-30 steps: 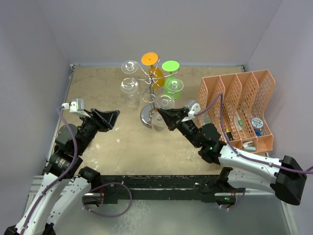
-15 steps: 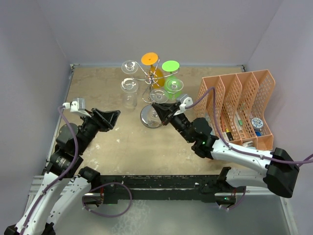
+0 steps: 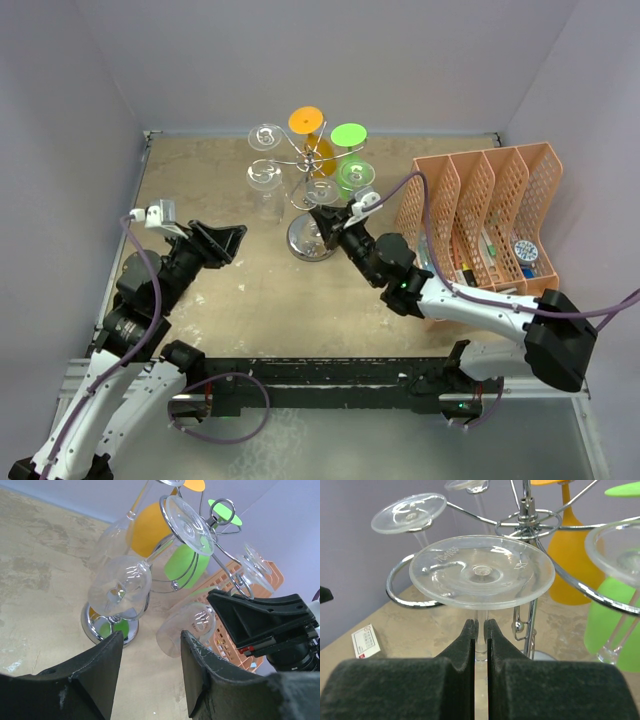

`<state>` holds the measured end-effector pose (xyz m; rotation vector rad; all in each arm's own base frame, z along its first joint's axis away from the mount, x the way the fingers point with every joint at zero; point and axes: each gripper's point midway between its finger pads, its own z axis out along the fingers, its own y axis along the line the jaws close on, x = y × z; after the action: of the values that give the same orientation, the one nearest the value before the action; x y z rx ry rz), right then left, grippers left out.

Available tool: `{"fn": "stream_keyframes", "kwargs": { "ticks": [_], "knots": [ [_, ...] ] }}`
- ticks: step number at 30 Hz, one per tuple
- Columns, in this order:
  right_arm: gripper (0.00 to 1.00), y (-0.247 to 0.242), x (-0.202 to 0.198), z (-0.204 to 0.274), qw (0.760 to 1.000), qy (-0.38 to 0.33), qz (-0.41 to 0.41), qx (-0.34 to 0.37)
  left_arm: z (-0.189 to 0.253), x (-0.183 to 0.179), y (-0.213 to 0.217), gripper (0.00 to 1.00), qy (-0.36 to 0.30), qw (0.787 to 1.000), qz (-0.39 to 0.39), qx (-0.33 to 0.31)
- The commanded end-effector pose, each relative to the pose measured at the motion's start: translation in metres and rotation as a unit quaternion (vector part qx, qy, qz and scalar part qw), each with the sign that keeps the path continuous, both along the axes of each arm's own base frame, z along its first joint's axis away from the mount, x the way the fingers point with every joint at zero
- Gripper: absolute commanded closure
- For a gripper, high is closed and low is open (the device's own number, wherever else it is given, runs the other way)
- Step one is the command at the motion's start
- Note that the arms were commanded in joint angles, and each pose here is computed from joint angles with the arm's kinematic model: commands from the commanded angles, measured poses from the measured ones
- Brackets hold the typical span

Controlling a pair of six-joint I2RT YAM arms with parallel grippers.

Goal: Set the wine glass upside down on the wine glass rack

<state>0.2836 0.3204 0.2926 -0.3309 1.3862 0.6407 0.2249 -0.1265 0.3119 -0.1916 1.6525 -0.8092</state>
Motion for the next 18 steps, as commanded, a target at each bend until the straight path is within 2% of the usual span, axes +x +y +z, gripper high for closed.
{"fn": "stream_keyframes", "kwargs": {
  "ticks": [1,18],
  "knots": [
    [1.00,-0.001,0.001,0.066,0.996,-0.036,-0.005,0.086,0.011,0.000,0.001,0.53,-0.018,1.000,0.001,0.005],
    [1.00,0.016,0.009,0.052,0.997,-0.020,0.006,0.073,0.014,-0.001,0.002,0.53,-0.017,1.000,0.004,-0.005]
  ]
}}
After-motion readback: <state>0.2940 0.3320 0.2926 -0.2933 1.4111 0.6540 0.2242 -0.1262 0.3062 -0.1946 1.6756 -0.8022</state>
